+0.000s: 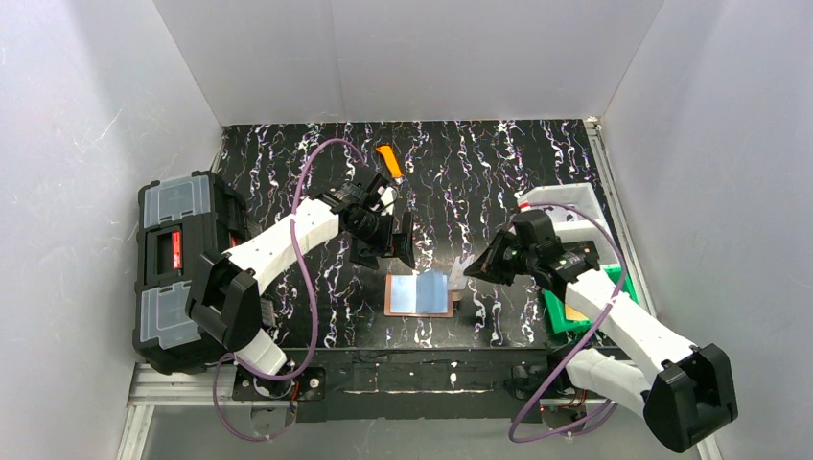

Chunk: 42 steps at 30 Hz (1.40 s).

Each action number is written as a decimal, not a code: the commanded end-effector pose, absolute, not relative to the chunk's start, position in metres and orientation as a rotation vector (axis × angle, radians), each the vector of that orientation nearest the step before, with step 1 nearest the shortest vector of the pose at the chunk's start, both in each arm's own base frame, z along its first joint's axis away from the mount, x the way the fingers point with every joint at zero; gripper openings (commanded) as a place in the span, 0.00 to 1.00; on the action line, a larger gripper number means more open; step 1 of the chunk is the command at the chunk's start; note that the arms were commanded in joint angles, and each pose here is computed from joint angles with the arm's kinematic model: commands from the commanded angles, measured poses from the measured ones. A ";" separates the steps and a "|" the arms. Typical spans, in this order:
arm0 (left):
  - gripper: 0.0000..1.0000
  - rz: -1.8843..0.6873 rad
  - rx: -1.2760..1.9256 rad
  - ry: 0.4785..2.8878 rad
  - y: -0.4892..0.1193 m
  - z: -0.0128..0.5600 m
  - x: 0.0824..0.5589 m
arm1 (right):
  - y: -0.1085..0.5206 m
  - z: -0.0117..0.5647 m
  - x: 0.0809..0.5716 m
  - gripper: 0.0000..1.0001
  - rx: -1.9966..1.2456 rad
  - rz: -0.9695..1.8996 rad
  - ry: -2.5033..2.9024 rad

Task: Take the credit cards out of the card holder
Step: Place the credit card in the storage box.

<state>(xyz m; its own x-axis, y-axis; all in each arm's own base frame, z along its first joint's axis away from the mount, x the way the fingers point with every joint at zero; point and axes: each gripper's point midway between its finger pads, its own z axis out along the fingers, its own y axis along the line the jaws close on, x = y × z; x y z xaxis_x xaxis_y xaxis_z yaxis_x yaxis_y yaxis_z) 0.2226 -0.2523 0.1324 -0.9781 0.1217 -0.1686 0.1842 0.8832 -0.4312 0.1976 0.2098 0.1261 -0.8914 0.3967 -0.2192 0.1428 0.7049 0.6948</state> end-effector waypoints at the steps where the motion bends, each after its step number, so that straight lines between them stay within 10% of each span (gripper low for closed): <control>1: 0.98 -0.781 0.317 2.858 -0.256 0.154 0.215 | 0.188 0.150 0.225 0.01 0.555 0.939 2.473; 21: 0.98 -0.910 0.333 2.849 -0.275 0.145 0.218 | -0.012 0.190 0.354 0.01 1.219 0.471 1.973; 36: 0.98 -0.890 0.316 2.863 -0.267 0.148 0.209 | -0.039 0.153 0.421 0.01 1.334 0.453 1.993; 42: 0.98 -0.843 0.304 2.876 -0.260 0.142 0.207 | -0.040 0.157 0.422 0.34 1.341 0.437 2.027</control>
<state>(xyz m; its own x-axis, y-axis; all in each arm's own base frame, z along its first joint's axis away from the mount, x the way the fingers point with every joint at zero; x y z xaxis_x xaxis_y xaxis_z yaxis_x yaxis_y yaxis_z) 0.2162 -0.2690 0.1319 -0.9743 0.1567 -0.1619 0.2197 0.8201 -0.5283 0.4093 -0.0355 0.1278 -0.2758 0.9092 -0.3118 0.7192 0.4104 0.5607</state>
